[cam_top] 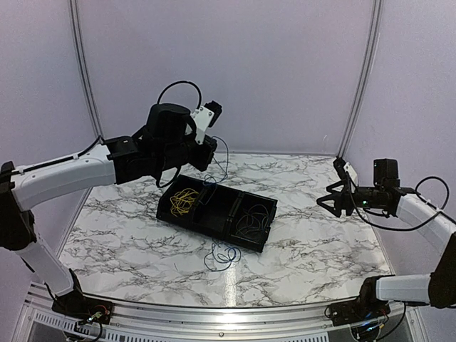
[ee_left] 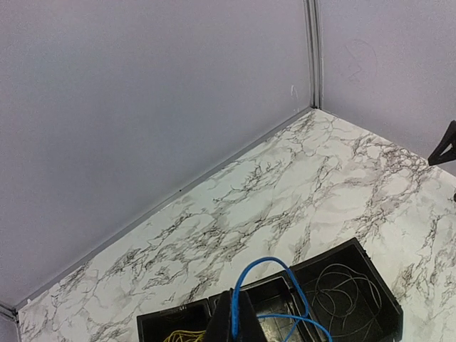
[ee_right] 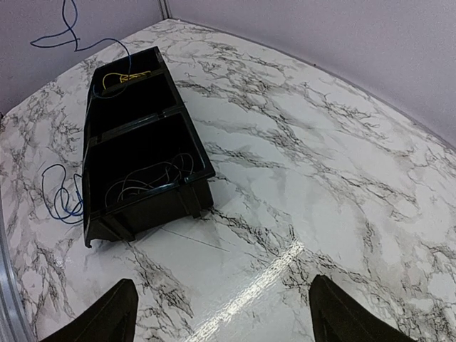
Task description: Untangle the cables
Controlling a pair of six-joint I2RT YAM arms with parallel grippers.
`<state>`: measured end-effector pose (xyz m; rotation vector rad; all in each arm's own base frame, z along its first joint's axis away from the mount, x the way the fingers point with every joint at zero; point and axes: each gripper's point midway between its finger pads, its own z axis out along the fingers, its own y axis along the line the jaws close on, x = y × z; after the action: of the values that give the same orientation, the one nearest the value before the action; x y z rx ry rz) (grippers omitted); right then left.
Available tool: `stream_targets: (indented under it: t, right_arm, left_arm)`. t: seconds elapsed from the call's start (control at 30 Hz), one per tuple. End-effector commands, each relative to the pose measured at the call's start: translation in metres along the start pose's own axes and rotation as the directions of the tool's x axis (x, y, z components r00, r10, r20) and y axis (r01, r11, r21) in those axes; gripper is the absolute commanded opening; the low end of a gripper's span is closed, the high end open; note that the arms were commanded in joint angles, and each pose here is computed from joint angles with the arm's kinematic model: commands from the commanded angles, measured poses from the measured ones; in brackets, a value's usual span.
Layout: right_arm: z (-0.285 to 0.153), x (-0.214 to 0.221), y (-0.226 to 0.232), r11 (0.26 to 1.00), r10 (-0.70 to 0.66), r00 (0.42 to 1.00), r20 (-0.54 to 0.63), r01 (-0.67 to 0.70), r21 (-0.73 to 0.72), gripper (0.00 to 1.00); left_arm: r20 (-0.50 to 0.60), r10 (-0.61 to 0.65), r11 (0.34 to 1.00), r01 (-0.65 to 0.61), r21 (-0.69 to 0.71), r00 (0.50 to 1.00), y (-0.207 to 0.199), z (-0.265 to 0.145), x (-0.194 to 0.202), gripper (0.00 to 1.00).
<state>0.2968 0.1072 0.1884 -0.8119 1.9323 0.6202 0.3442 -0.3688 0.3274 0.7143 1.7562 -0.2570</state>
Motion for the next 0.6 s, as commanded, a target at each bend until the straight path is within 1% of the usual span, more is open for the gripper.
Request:
stream_targets:
  t: [0.0,0.27,0.4,0.57]
  right_arm:
    - [0.0,-0.001,-0.006,1.0,-0.014,1.0,0.0,0.014,0.018,0.83]
    - [-0.001,0.001,-0.006,1.0,-0.019,1.0,-0.007,0.019,0.023,0.83]
    - [-0.001,0.001,-0.006,0.999,-0.024,1.0,-0.008,0.024,0.024,0.83]
    - [0.0,0.003,-0.006,0.999,-0.026,1.0,-0.014,0.027,0.024,0.82]
  left_arm:
    - [-0.098,0.036,0.998,-0.031,0.052,0.995,-0.019,0.028,0.04,0.0]
    - [-0.191,0.069,0.996,-0.057,0.064,0.979,-0.03,0.059,0.083,0.0]
    - [-0.231,0.072,0.997,-0.074,-0.004,0.97,-0.017,0.065,0.097,0.0]
    - [-0.286,0.034,0.995,-0.06,-0.083,0.958,0.003,0.064,0.117,0.0]
